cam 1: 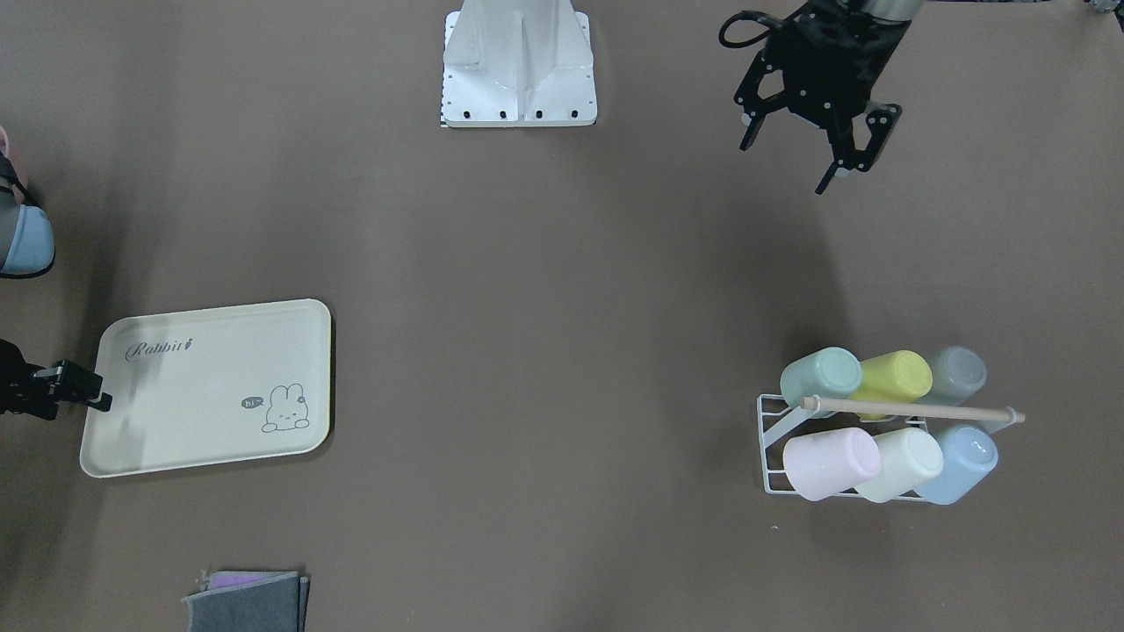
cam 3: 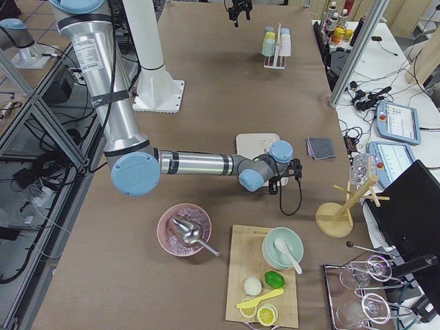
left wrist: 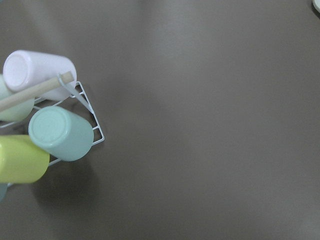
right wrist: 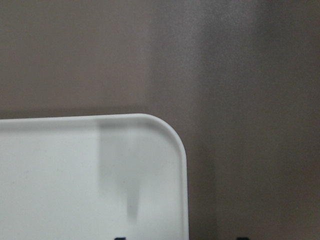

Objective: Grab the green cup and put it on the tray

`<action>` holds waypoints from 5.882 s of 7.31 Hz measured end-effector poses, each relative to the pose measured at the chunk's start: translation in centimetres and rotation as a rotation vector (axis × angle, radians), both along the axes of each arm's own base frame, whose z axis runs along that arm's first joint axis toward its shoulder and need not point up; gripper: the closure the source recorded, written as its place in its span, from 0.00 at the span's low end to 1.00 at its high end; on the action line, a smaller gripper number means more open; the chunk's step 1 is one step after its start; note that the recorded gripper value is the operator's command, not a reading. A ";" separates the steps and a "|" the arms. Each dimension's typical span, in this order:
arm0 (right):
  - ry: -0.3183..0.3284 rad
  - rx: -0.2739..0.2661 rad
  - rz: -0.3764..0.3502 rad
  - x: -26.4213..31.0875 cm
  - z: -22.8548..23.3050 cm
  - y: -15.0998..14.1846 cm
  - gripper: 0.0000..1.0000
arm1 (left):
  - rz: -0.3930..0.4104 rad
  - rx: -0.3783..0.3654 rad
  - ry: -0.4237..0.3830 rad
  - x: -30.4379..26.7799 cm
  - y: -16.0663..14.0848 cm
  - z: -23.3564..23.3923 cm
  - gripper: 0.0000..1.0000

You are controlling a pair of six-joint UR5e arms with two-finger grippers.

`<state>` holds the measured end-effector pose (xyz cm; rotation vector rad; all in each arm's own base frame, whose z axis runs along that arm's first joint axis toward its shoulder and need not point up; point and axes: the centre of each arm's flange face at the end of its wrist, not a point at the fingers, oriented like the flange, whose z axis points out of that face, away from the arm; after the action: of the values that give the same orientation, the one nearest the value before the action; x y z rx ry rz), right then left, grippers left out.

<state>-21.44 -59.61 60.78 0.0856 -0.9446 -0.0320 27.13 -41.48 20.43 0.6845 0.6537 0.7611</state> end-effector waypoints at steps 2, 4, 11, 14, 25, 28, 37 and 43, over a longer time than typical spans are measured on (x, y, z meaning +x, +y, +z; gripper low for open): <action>0.000 -0.005 -0.004 -0.1 0.2 0.1 0.51 | 0.132 0.373 -0.255 2.5 0.5 0.3 0.02; 0.000 -0.007 -0.005 -0.2 0.3 0.2 0.51 | 0.210 0.577 -0.428 4.7 1.3 0.3 0.02; 0.003 -0.016 -0.016 -0.8 0.8 0.5 0.59 | 0.384 0.892 -1.017 13.7 0.2 6.1 0.02; 0.005 -0.017 -0.018 -0.8 0.9 0.5 0.60 | 0.487 0.937 -1.179 14.7 0.1 8.6 0.02; 0.002 -0.005 -0.026 -1.3 0.4 0.5 1.00 | 0.619 0.999 -1.754 21.5 -0.2 20.0 0.02; -0.020 0.017 -0.020 -1.8 -2.1 -0.5 1.00 | 0.583 1.005 -1.818 22.3 -1.1 20.6 0.02; -0.048 -0.113 0.105 -18.2 -26.1 3.2 1.00 | 0.534 0.954 -1.869 22.6 -5.8 21.9 0.02; -0.017 0.008 0.078 -28.7 -33.2 8.8 1.00 | 0.518 0.917 -1.891 22.1 -9.0 22.9 0.29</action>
<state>-50.11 -50.80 27.53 0.1301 -0.9573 0.0368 49.23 -50.47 43.33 0.2938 -1.3872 1.7600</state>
